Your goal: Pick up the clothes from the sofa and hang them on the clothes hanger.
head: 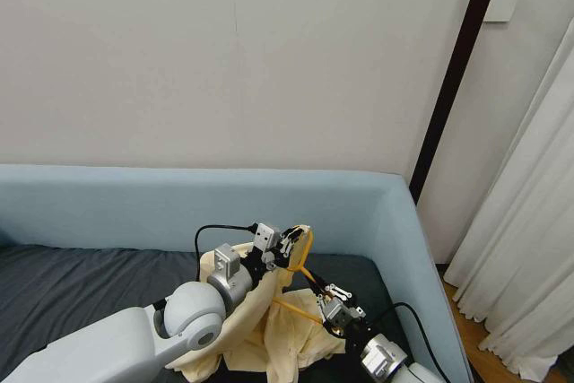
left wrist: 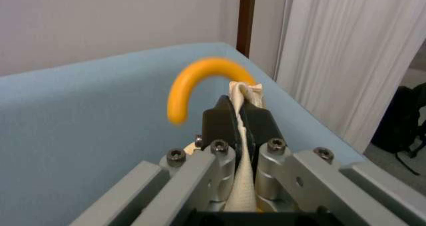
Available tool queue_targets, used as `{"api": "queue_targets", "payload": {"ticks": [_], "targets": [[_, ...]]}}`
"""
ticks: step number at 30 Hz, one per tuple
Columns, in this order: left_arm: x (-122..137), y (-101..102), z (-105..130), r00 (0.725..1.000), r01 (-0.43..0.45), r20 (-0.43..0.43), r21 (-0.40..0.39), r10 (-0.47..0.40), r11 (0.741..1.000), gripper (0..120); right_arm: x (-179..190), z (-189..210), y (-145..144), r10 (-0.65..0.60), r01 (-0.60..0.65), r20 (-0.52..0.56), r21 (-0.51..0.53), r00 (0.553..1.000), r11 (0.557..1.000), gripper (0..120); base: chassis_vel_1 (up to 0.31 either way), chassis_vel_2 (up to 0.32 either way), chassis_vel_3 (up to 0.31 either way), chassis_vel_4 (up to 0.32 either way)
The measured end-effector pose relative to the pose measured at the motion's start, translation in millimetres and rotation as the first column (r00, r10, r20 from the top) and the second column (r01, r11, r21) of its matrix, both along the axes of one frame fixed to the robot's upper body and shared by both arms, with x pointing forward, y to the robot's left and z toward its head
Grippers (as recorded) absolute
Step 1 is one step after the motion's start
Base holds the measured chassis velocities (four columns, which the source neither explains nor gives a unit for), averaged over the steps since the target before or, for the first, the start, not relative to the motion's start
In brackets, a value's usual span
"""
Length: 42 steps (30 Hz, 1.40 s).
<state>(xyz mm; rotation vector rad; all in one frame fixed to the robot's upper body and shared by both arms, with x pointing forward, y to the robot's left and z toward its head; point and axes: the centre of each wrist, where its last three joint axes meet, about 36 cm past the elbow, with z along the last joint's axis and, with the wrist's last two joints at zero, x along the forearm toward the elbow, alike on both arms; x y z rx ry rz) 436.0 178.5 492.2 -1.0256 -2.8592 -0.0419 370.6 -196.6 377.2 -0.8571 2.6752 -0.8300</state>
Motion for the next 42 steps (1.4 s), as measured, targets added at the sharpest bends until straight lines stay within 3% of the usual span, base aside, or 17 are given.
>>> {"api": "queue_targets", "payload": {"ticks": [9, 24, 29, 31, 32, 36, 42], "targets": [[-19.6, 9.5, -14.6, 0.999, 0.003, -0.044, 0.025, -0.002, 1.000, 0, 1.8, 3.7, -2.7, -0.006, 0.006, -0.004, 0.007, 1.000, 1.000, 4, 0.000, 0.000, 0.000, 0.000], [-47.4, 31.6, -17.9, 0.995, 0.102, 0.001, 0.088, -0.102, 0.991, 55, 16.4, -7.3, -7.4, -0.069, 0.069, -0.005, 0.012, 0.998, 0.998, 4, 0.000, 0.000, 0.000, 0.000], [-58.5, 35.3, -21.3, 0.994, 0.113, -0.006, 0.072, -0.113, 0.991, 72, 19.2, -10.0, -12.5, -0.083, 0.083, 0.023, 0.007, 0.996, 0.997, 4, 0.000, 0.000, 0.000, 0.000], [-66.1, 41.4, -20.6, 0.993, 0.121, 0.007, 0.061, -0.121, 0.991, 84, 19.3, -9.8, -15.4, -0.085, 0.085, 0.050, 0.000, 0.995, 0.996, 4, 0.000, 0.000, 0.000, 0.000], [-66.1, 41.4, -20.6, 0.993, 0.121, 0.007, 0.061, -0.121, 0.991, 84, 19.3, -9.8, -15.4, -0.085, 0.085, 0.050, 0.000, 0.995, 0.996, 4, 0.000, 0.000, 0.000, 0.000], [-65.7, 68.8, -4.9, 0.991, 0.083, 0.100, 0.055, -0.089, 0.995, 98, 27.6, -14.9, -31.4, -0.073, 0.085, 0.172, -0.059, 0.982, 0.995, 4, 0.000, 0.000, 0.000, 0.000], [-41.4, 97.0, 12.0, 0.982, 0.043, 0.181, 0.081, -0.057, 0.996, 100, 42.0, -26.8, -52.8, -0.018, 0.076, 0.329, -0.167, 0.944, 0.983, 4, 0.000, 0.000, 0.000, 0.000]]}}
